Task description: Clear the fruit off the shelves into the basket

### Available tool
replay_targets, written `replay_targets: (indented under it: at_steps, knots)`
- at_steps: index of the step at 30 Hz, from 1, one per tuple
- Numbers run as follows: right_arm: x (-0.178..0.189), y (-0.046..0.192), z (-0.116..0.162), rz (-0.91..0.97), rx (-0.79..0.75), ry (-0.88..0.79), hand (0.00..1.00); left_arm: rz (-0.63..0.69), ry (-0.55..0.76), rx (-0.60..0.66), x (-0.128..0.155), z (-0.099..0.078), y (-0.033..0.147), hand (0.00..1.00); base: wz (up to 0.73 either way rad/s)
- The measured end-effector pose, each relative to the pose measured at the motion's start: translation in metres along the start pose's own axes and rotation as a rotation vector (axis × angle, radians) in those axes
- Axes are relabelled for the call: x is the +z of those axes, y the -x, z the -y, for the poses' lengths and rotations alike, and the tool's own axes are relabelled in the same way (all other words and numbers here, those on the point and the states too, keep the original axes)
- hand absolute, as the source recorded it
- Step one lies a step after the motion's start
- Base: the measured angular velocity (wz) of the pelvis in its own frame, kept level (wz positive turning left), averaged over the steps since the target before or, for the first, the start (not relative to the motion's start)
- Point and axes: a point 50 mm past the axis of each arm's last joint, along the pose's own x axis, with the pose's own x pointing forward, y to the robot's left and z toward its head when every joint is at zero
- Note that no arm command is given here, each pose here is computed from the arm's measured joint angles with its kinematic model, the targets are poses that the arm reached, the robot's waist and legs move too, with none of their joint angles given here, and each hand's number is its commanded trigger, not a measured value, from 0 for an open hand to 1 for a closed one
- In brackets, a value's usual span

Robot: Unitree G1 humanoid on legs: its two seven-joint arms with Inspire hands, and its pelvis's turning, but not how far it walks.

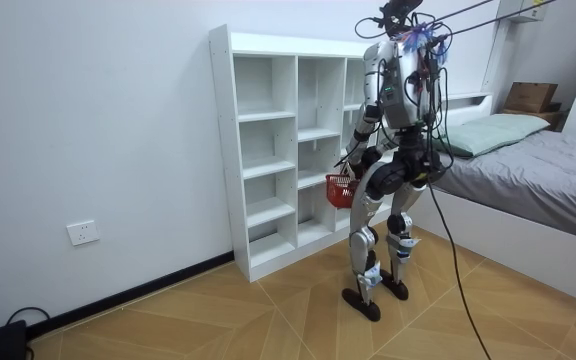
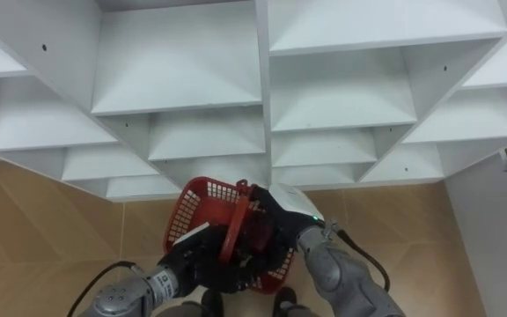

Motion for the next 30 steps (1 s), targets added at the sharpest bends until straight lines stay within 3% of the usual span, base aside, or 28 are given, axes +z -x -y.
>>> replay_targets:
  at_steps: [30]
  knots:
    - [-0.0056, 0.0007, -0.0056, -0.016, 0.027, -0.010, 0.00, -0.027, 0.010, -0.006, -0.0037, -0.0022, -0.0007, 1.00, 0.00]
